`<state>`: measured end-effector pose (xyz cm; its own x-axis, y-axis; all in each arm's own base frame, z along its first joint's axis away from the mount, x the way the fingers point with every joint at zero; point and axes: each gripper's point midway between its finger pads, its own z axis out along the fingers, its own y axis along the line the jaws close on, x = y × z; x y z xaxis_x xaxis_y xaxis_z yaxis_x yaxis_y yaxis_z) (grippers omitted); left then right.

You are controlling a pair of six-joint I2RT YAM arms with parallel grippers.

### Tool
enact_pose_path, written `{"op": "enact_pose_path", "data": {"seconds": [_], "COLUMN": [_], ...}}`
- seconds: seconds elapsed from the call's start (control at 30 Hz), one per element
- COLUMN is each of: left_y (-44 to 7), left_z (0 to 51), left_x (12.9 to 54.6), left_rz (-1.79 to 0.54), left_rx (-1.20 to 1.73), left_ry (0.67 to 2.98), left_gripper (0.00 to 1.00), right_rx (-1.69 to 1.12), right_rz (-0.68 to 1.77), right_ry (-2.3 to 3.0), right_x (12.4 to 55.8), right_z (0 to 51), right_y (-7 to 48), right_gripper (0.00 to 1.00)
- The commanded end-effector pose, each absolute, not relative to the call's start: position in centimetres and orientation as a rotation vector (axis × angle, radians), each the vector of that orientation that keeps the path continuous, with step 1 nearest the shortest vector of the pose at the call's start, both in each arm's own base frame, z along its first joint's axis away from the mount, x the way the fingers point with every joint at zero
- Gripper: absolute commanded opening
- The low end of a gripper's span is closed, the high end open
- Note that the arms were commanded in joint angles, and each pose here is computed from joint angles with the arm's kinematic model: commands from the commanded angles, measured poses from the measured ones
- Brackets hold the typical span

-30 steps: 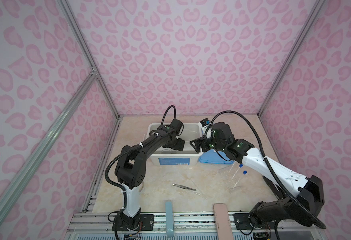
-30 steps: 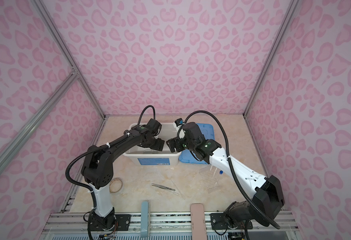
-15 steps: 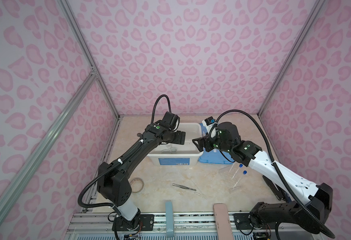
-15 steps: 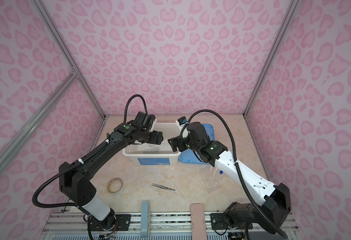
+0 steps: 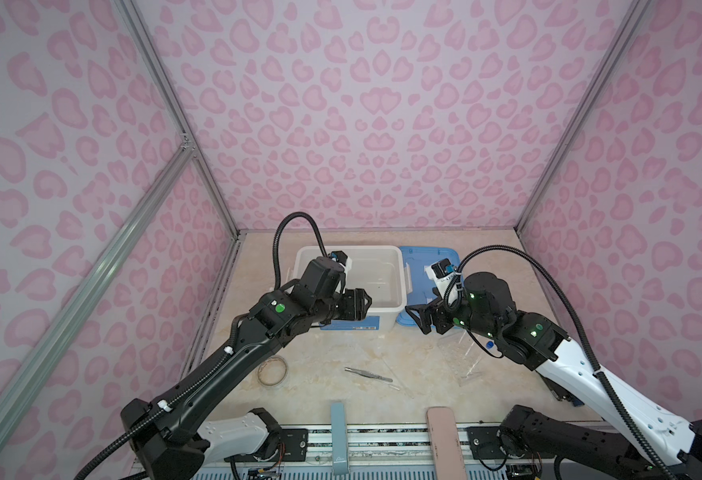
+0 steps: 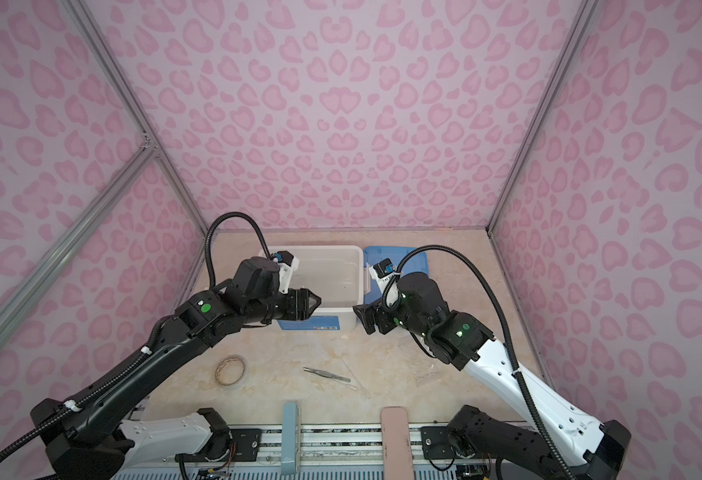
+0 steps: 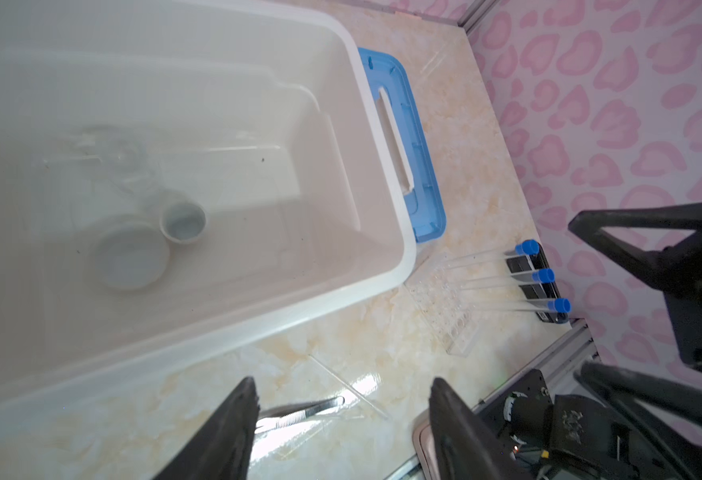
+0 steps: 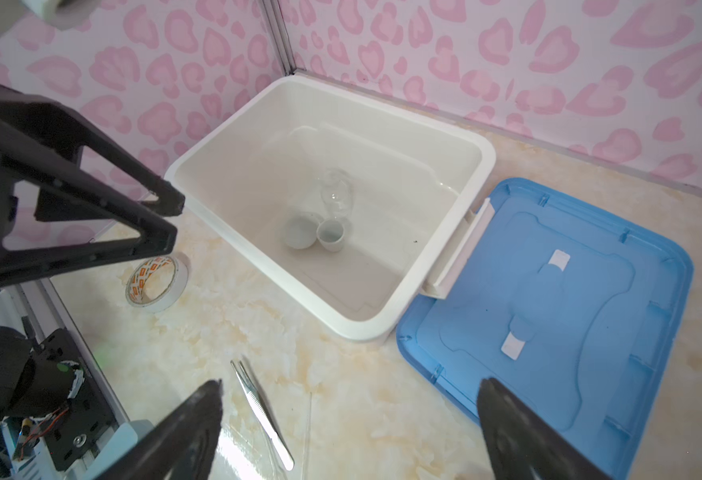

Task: Organize the chemistry lab equipment
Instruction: 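Withdraw the left gripper from the box while the right arm draws back toward the robot, then lower the left gripper onto the steel tweezers and close on them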

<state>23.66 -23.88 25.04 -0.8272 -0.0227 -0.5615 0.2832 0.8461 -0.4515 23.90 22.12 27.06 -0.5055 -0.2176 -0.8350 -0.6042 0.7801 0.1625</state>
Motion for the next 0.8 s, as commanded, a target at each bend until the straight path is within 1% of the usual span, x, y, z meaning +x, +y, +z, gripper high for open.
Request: {"op": "enact_pose_path", "data": {"seconds": [0.0, 0.07, 0.1, 0.2, 0.23, 0.4, 0.5, 0.57, 0.67, 0.77], "left_y": [-24.2, -23.9, -23.9, -24.6, -24.8, -24.9, -25.1, -25.6, -25.4, -25.7], "left_z": [23.4, 21.6, 20.9, 18.5, 17.5, 12.5, 10.4, 9.2, 7.0, 5.7], "left_x": [22.1, 21.0, 20.5, 19.3, 19.0, 17.7, 17.4, 17.2, 16.6, 16.4], "left_rz": [-0.796, -0.794, -0.796, -0.839, -0.85, -0.84, -0.845, -0.841, -0.746, -0.715], "left_rx": [-0.012, -0.108, -0.141, -0.242, -0.311, -0.675, -0.838, -0.893, -0.977, -1.011], "left_ry": [2.46, 2.487, 2.494, 2.516, 2.528, 2.584, 2.588, 2.604, 2.65, 2.671], "left_gripper": [0.58, 0.51, 0.49, 0.49, 0.5, 0.5, 0.47, 0.45, 0.4, 0.39], "right_rx": [-0.575, -0.565, -0.556, -0.537, -0.537, -0.53, -0.533, -0.535, -0.533, -0.524], "right_rz": [0.535, 0.541, 0.547, 0.566, 0.57, 0.592, 0.59, 0.589, 0.583, 0.582], "right_ry": [2.154, 2.164, 2.167, 2.177, 2.178, 2.181, 2.18, 2.186, 2.189, 2.185], "right_x": [22.6, 21.8, 21.5, 21.0, 20.9, 20.5, 20.4, 20.3, 20.2, 20.2], "right_z": [25.1, 24.3, 24.0, 23.2, 23.0, 22.4, 22.0, 21.7, 21.4, 21.3], "right_y": [20.9, 20.5, 20.3, 20.0, 20.0, 20.4, 20.6, 20.6, 20.5, 20.3], "right_gripper": [0.96, 0.96, 0.96, 0.96, 0.96, 0.96, 0.96, 0.96, 0.96, 0.96]}}
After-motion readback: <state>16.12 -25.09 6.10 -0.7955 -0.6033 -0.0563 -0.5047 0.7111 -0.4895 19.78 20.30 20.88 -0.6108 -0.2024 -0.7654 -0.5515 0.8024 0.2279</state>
